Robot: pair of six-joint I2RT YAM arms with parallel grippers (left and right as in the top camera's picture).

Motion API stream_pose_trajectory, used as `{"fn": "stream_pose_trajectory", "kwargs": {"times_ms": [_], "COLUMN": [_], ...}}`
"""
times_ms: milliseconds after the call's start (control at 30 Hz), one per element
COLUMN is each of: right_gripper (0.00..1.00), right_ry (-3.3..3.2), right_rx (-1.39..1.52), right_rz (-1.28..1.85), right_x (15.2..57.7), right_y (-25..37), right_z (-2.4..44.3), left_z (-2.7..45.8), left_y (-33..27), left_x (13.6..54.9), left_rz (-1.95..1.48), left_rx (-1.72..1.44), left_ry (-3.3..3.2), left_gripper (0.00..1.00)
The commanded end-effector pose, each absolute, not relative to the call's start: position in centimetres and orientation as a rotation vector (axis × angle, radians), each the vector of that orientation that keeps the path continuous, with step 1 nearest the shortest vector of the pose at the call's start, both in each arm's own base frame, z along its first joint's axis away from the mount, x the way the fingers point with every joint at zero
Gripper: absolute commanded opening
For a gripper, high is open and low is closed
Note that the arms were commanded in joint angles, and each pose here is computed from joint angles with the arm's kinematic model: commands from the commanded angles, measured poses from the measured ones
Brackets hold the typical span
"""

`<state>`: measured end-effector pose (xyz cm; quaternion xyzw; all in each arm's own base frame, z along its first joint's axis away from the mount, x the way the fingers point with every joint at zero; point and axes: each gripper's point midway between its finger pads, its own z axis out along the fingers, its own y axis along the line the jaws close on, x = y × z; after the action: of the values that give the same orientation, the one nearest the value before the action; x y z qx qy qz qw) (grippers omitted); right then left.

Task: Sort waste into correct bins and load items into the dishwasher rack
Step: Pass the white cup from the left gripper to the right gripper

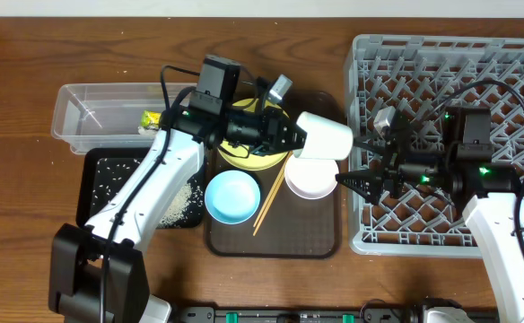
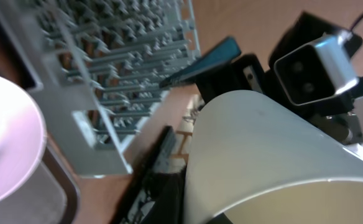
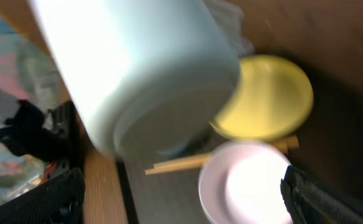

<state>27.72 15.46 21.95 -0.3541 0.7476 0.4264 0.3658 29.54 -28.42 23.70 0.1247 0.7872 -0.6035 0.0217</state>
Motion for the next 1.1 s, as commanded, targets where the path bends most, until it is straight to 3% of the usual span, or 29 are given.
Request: {"fn": "stream_pose_trajectory", "kwargs": {"times_ms": [0, 400, 500, 967, 1067], "right_gripper": [0.99, 0.91, 0.85, 0.80, 0.73], "right_ry": [1.654, 1.338, 1.328, 1.336, 1.334], "right_rx": [-1.046, -1.168, -1.173, -1.165, -1.166], "right_rz": [1.162, 1.147, 1.143, 1.162, 1.159], "right_x": [27.0, 26.9, 26.9, 26.7, 26.8], "right_y": [16.5, 17.1, 17.1, 17.1, 17.1], "right_z": [25.1, 28.9, 29.0, 29.0, 29.0], "left_z": [24.8, 25.5, 25.5, 26.5, 26.5], "left_y": [-29.1, -30.0, -29.9, -30.5, -30.5], "left_x": [28.3, 26.6, 26.6, 27.1, 27.1], "left_rz": [-1.994, -2.098, -2.100, -2.123, -2.124], "left_rx": [0.429, 0.449, 0.445, 0.442, 0.437], "left_ry": [2.424, 2.446, 2.449, 2.421, 2.424], "left_gripper": [0.06, 0.06, 0.06, 0.06, 0.06]}}
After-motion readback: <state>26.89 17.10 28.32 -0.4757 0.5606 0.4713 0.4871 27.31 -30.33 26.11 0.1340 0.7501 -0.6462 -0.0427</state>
